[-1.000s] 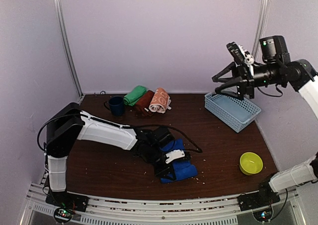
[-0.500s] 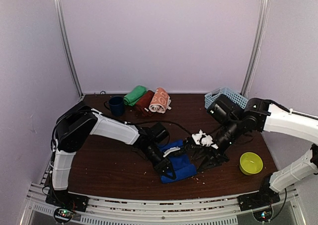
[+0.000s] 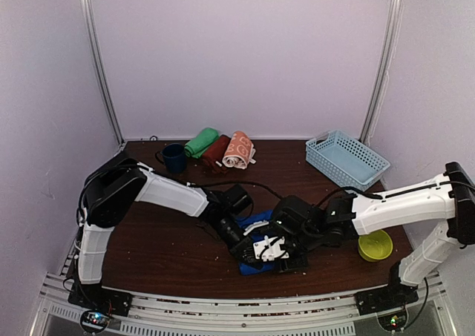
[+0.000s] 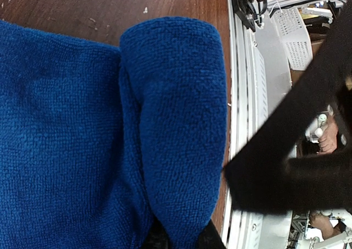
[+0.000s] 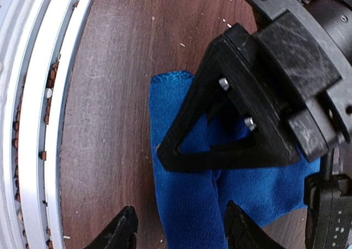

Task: Roll the towels
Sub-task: Roll the towel at the center of the board.

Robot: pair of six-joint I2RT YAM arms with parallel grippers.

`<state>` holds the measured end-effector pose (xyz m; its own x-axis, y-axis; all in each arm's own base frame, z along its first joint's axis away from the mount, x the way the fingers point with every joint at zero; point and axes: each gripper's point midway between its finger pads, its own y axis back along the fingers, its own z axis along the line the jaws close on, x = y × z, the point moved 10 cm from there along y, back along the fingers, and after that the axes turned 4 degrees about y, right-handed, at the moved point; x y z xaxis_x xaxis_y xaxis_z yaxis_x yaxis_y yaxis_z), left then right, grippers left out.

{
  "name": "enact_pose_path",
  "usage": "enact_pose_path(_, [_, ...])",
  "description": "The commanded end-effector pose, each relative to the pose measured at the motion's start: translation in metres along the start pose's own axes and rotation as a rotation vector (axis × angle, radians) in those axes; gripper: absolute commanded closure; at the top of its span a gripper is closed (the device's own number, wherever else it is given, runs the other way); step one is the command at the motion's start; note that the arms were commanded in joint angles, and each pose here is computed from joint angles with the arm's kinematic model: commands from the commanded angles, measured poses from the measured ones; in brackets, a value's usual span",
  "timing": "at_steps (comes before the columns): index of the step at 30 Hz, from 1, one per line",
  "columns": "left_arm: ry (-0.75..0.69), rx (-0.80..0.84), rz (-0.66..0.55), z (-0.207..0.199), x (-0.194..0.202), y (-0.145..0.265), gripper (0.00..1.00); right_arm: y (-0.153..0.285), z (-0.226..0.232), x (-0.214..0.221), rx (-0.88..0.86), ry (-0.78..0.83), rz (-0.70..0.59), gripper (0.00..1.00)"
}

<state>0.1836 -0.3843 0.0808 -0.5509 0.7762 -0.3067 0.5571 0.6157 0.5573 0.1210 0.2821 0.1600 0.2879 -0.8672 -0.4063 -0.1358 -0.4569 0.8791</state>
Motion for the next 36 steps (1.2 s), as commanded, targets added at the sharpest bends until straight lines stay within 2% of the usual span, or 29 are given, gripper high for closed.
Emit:
enact_pose_path(1, [0.148,-0.078,0.121,0.026,0.036,-0.018,0.85,-0.017,-0.004,-0.005,0.077,0.009,0.018,0.43])
enact_pose_path(7, [0.148,-0.079,0.126,0.025,0.038,-0.017,0.81,-0.034,0.002,0.003,0.017,0.02,0.072,0.49])
enact_pose_path(11, [0.121,-0.109,0.113,0.02,0.036,-0.011,0.76,-0.04,0.007,0.01,-0.003,0.021,0.097,0.66])
enact_pose_path(14, [0.084,-0.18,0.078,0.011,0.031,0.004,0.68,-0.041,0.006,0.012,-0.03,-0.002,0.091,0.81])
enact_pose_path(16, [0.059,-0.252,0.037,0.004,0.03,0.021,0.62,-0.041,0.001,0.013,-0.082,-0.04,0.075,0.85])
enact_pose_path(20, [0.052,-0.454,-0.082,-0.006,0.033,0.067,0.6,-0.041,-0.014,0.017,-0.225,-0.145,0.034,0.9])
enact_pose_path(25, [0.062,-0.893,-0.238,-0.017,0.043,0.124,0.61,-0.047,-0.038,0.03,-0.358,-0.298,0.017,0.91])
enact_pose_path(28, [-0.027,-1.011,-0.372,-0.04,0.048,0.147,0.61,-0.061,-0.054,0.039,-0.48,-0.368,0.045,0.91])
enact_pose_path(31, [-0.222,-1.059,-0.53,-0.079,0.049,0.161,0.59,-0.076,-0.071,0.048,-0.575,-0.454,0.058,0.92])
enact_pose_path(34, [-0.475,-1.097,-0.545,-0.117,0.053,0.144,0.57,-0.092,-0.085,0.059,-0.679,-0.53,0.08,0.92])
enact_pose_path(36, [-0.569,-1.143,-0.502,-0.125,0.054,0.124,0.54,-0.102,-0.091,0.068,-0.722,-0.592,0.096,0.92])
